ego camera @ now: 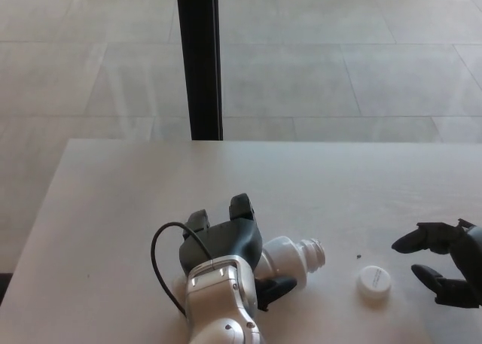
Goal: The robot uses its left hand to to lift the bottle kept on the middle of the desk and tilts it towards its right hand. It then uses its right hand to rotate its cap to open it and places the bottle and cap back on the desk
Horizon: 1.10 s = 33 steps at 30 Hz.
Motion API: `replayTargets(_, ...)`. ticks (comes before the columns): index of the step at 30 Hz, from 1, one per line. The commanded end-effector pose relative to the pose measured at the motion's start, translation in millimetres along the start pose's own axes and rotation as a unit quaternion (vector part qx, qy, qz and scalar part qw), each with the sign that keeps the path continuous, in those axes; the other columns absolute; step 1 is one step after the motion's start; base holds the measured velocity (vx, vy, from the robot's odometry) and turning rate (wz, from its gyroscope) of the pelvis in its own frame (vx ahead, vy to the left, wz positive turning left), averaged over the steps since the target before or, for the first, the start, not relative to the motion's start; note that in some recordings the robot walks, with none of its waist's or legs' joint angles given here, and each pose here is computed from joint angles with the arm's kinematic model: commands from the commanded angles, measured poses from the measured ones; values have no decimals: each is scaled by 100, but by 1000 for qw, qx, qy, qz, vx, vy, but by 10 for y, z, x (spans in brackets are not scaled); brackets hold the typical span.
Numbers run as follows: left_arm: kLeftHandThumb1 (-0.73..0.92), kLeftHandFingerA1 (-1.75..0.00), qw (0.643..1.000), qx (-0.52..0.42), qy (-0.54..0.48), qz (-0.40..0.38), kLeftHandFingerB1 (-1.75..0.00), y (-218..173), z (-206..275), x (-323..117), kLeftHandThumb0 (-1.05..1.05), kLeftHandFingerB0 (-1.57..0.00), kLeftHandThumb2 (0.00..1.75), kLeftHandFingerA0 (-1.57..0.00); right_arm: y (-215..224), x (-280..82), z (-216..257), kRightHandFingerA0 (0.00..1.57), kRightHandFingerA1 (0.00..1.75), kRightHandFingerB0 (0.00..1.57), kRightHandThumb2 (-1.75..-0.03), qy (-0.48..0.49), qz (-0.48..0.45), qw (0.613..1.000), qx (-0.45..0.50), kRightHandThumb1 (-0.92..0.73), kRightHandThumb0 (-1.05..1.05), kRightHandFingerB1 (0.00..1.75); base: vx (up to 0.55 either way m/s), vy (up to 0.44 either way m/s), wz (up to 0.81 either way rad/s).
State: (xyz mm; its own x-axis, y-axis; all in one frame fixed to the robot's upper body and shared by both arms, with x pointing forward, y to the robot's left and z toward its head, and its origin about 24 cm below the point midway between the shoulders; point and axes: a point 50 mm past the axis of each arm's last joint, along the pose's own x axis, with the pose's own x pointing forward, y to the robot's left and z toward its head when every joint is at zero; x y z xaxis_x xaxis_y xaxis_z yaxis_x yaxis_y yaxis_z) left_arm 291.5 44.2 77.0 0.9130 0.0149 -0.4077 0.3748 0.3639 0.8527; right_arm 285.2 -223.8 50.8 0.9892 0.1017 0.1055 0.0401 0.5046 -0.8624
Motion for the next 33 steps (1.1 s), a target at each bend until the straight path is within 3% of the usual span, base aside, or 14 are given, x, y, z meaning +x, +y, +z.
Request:
replayTargets(1,68,0,1000,-23,0,9,0,5,-18,-13,-92,0,83,0,-35,-6,-19,39,106,88,-58,0,-17,1000,4,-63,-19,48,0,0,0)
replayTargets(10,71,0,999,-40,-8,13,0,36,-33,-43,-95,0,87,0,-19,-25,-20,42,106,87,-58,-3,-13,1000,0,-62,-21,48,0,0,0)
replayTargets(11,89,0,999,-45,-11,18,0,84,-52,-46,-98,0,66,0,-20,-30,-23,41,107,88,-58,-2,-13,1000,-1,-62,-21,48,0,0,0)
replayTargets(13,91,0,999,-47,-12,20,0,122,-67,-50,-98,0,67,0,-16,-37,-31,43,108,87,-58,-2,-13,1000,-2,-62,-21,49,0,0,0)
replayTargets(15,92,0,998,-47,-13,28,0,220,-110,-56,-97,0,75,0,-8,-51,-42,41,109,88,-58,-1,-12,1000,-3,-63,-20,48,0,0,0)
replayTargets(16,86,-31,998,-57,-13,35,-13,329,-156,-65,-105,0,127,0,-5,-62,-48,41,111,86,-58,0,-8,1000,-3,-63,-21,50,0,0,0)
replayTargets(17,84,-32,997,-67,-13,46,-14,469,-217,-71,-104,0,128,0,-9,-68,-58,42,109,87,-58,2,-6,1000,-4,-62,-22,49,0,0,0)
replayTargets(18,92,0,996,-70,-14,56,0,559,-276,-74,-99,0,82,0,-9,-73,-61,42,108,88,-58,2,-7,1000,-2,-62,-21,49,0,0,0)
replayTargets(26,92,0,984,-105,9,143,0,1393,-1013,-216,-103,0,79,0,-17,-147,-96,41,114,90,-57,11,-14,1000,7,-62,-20,49,0,0,0)
replayTargets(27,80,-25,983,-101,19,149,0,1474,-1110,-248,-104,0,115,0,-35,-166,-111,43,111,89,-57,12,-15,1000,5,-60,-22,49,0,0,0)
replayTargets(28,80,-25,983,-103,26,152,0,1536,-1186,-280,-104,0,115,0,-54,-180,-122,43,111,89,-57,11,-16,1000,4,-60,-22,49,0,0,0)
replayTargets(30,92,0,978,-118,35,167,0,1625,-1371,-354,-103,0,74,0,-101,-219,-154,44,108,86,-58,14,-15,1000,2,-60,-24,48,0,0,0)
replayTargets(32,81,0,972,-116,93,182,0,1732,-1862,-502,-94,0,90,0,-318,-306,-319,46,96,79,-58,31,-34,999,4,-61,-28,43,0,0,0)
replayTargets(33,80,-22,964,-132,121,197,-2,1738,-2105,-590,-105,0,116,0,-444,-353,-408,45,87,72,-58,45,-43,998,11,-60,-28,41,0,0,0)
